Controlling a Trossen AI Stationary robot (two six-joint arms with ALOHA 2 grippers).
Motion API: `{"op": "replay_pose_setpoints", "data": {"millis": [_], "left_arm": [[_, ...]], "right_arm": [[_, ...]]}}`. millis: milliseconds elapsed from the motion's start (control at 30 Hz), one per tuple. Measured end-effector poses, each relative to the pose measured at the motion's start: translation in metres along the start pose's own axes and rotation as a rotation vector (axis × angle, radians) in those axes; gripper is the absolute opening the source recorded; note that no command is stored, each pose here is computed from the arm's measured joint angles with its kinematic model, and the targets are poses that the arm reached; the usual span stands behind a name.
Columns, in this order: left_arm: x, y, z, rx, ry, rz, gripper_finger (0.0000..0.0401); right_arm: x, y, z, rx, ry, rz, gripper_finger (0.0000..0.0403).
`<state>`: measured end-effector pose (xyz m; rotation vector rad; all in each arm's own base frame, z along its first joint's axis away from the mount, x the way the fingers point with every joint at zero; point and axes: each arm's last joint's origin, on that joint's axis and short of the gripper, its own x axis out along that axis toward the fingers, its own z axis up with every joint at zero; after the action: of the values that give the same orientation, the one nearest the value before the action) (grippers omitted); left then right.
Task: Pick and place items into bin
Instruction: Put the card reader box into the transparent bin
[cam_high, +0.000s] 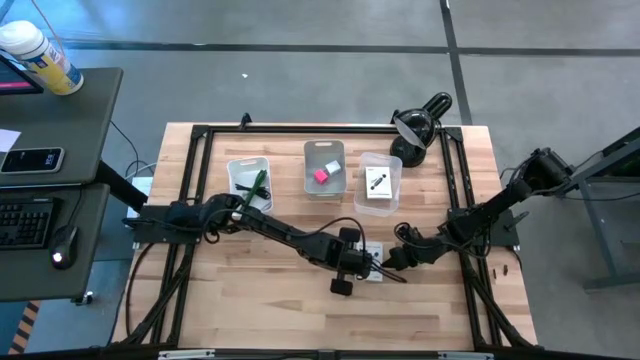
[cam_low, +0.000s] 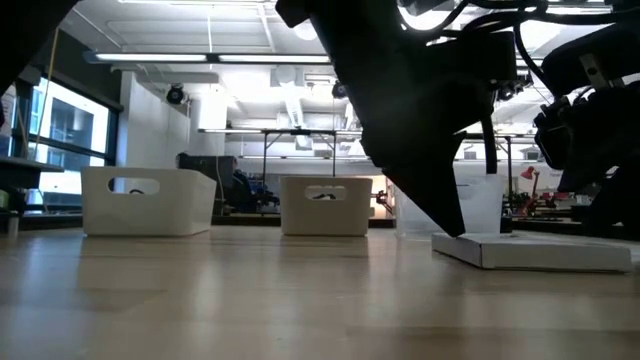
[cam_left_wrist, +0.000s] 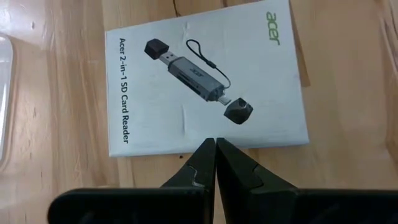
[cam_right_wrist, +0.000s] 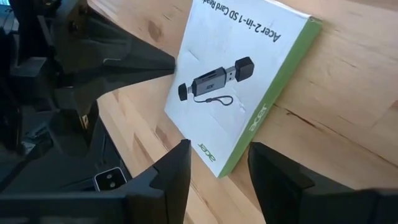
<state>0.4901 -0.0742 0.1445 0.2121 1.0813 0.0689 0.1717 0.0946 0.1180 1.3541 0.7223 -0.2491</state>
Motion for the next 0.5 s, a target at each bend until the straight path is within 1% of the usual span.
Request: {"op": "replay_pose_setpoints", "data": {"millis": [167,500], "left_arm": [[0.0047,-0.0012,-0.0015,-0.005,0.006,-0.002,0.0003],[0.0086,-0.0056,-0.0025,-0.019,0.008,-0.011,0.0003]], "right_arm": [[0.0000,0.0000,-0.0002,0.004,0.005,0.000,0.0153],[0.0000,-0.0003,-0.0008,0.009,0.023,-0.004,0.0181]]}}
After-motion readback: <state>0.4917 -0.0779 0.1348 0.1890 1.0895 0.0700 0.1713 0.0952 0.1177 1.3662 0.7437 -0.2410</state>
